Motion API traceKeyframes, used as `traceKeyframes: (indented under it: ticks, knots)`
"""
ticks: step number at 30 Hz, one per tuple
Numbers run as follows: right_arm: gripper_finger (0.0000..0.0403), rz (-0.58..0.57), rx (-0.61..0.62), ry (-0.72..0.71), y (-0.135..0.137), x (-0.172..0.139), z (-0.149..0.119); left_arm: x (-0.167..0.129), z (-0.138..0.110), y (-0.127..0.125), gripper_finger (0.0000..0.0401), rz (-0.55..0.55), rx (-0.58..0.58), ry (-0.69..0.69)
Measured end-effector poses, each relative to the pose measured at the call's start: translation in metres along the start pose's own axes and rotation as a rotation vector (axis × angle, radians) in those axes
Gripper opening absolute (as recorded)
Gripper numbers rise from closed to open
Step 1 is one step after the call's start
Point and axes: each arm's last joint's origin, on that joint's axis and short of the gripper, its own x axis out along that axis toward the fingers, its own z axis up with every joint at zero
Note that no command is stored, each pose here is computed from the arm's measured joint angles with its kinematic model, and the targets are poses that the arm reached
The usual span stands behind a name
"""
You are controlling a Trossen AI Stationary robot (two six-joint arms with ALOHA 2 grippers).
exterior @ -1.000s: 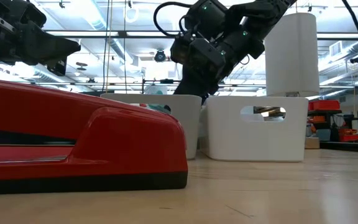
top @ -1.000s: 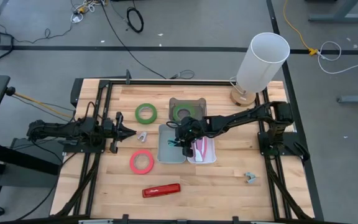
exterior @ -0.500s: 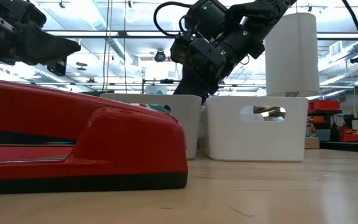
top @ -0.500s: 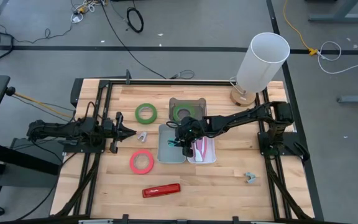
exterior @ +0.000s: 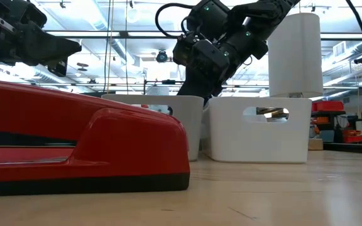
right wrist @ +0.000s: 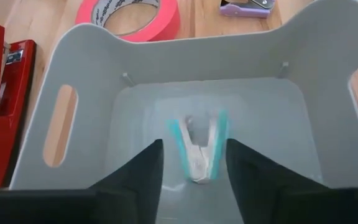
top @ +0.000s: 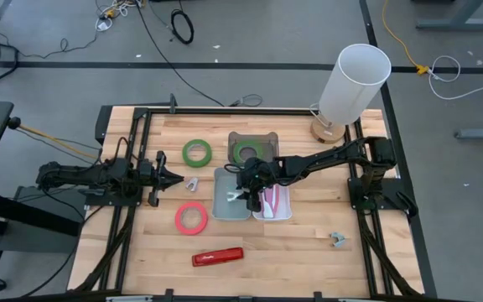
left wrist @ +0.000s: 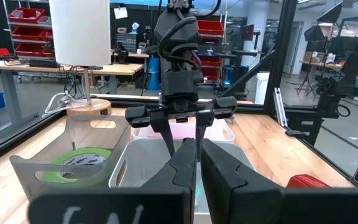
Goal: Pick and place Stapler, Stapler remover, tape
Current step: Put the light blue staple remover in the gray bin, then put the blue staple remover in the gray bin
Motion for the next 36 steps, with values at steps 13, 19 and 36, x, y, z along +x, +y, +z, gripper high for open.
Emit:
traceKeyframes:
  ticks: [13,19,36]
  knots:
    - [0.0249,0.000,0.021,-0.002,0.000,0.000,0.000,0.000,0.000,0.000,0.0028,0.000,0.000,0.000]
    - [0.0248,0.007,0.019,-0.002,0.000,0.000,0.000,0.000,0.000,0.000,0.0028,0.000,0.000,0.000]
    - [0.0242,0.033,-0.013,-0.113,0.020,-0.063,0.027,0.000,0.000,0.000,0.0028,0.000,0.000,0.000]
